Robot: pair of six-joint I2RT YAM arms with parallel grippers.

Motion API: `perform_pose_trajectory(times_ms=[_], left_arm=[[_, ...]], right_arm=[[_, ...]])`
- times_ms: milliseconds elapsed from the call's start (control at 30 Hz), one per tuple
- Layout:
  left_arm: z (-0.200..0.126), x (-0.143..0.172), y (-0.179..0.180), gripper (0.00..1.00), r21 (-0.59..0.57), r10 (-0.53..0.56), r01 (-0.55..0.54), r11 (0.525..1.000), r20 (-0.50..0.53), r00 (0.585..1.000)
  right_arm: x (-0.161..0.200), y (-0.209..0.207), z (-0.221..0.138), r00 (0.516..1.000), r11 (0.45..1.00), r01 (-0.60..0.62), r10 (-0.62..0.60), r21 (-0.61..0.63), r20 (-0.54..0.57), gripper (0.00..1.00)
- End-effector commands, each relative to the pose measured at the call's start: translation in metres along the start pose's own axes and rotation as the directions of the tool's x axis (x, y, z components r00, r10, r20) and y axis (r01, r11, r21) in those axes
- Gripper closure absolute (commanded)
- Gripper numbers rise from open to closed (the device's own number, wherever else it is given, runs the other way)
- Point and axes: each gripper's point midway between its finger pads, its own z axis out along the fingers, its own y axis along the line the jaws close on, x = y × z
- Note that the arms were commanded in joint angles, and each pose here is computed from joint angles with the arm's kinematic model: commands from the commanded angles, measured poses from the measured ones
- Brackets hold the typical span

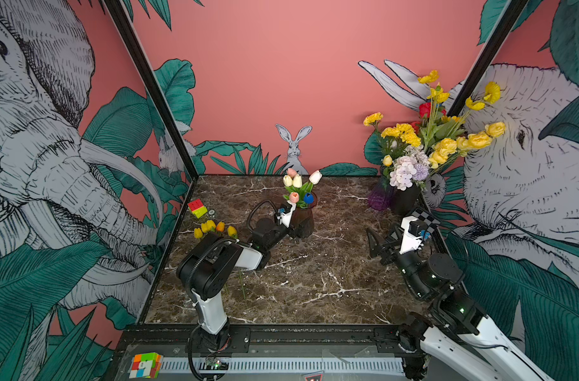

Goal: Pick out yellow flowers from the vase
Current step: Move the vase to the corner of the board.

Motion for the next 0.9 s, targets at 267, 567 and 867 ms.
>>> perform_pose_trajectory(times_ms=[267,567,867], left_arm=[[0.023,-0.021,0.001,0.11,0.019,0.065,-0.066,0.998,0.082,0.995],[0.031,-0.016,0.004,0.18,0.016,0.078,-0.079,0.997,0.075,0.994],[0.034,-0.013,0.005,0.31,0.009,0.123,-0.124,0.992,0.075,0.990]], right_arm=[[-0.013,-0.001,-0.003,1.000,1.000,-0.006,0.006,0.008,0.030,0.09],[-0.013,-0.002,-0.005,0.999,1.000,-0.008,0.008,0.009,0.031,0.09],[-0.014,-0.003,-0.007,0.999,1.000,-0.011,0.010,0.011,0.033,0.09]])
